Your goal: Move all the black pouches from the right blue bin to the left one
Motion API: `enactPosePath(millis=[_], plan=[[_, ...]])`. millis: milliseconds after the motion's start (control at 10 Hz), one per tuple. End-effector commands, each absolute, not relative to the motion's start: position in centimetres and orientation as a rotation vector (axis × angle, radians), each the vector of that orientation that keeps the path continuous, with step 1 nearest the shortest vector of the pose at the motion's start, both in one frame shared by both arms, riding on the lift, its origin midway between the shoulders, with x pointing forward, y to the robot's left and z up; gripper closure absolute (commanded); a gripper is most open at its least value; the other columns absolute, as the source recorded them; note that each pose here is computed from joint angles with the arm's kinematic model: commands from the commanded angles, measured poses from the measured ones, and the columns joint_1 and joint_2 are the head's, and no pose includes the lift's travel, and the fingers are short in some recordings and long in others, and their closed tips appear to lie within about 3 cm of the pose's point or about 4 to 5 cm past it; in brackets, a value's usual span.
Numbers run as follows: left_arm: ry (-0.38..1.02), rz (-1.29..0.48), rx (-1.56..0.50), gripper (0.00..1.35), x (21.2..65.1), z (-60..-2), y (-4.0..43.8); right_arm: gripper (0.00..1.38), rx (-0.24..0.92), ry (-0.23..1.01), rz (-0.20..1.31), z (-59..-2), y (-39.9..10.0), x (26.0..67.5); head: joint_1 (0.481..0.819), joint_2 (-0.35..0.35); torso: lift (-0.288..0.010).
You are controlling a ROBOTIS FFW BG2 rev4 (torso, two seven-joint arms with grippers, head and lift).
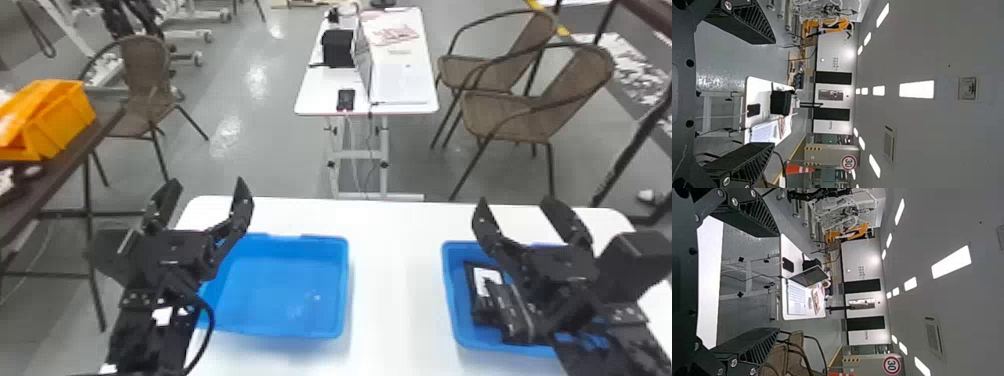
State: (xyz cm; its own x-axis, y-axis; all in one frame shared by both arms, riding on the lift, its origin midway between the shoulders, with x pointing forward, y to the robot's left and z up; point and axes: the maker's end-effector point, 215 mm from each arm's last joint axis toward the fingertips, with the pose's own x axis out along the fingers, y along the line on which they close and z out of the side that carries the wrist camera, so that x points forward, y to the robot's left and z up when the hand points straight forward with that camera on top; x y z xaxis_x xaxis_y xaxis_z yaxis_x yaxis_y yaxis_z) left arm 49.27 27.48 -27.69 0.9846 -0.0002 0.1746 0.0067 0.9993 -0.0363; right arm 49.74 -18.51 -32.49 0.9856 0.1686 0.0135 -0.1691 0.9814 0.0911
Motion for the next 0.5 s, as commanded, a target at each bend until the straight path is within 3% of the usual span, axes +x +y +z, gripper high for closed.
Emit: enactPosePath(millis=[0, 400], plan=[[-0.178, -0.003, -0.036, 0.1, 49.3, -27.6, 27.5, 0.17, 0.092, -0.006, 0.17, -32.5, -18.5, 49.7, 0.695, 0.1, 0.0], [-0.177, -0.002, -0.037, 0.1, 49.2, -27.7, 27.6, 0.17, 0.108, 0.057, 0.144, -35.9, -19.9, 49.2, 0.695, 0.097, 0.0]])
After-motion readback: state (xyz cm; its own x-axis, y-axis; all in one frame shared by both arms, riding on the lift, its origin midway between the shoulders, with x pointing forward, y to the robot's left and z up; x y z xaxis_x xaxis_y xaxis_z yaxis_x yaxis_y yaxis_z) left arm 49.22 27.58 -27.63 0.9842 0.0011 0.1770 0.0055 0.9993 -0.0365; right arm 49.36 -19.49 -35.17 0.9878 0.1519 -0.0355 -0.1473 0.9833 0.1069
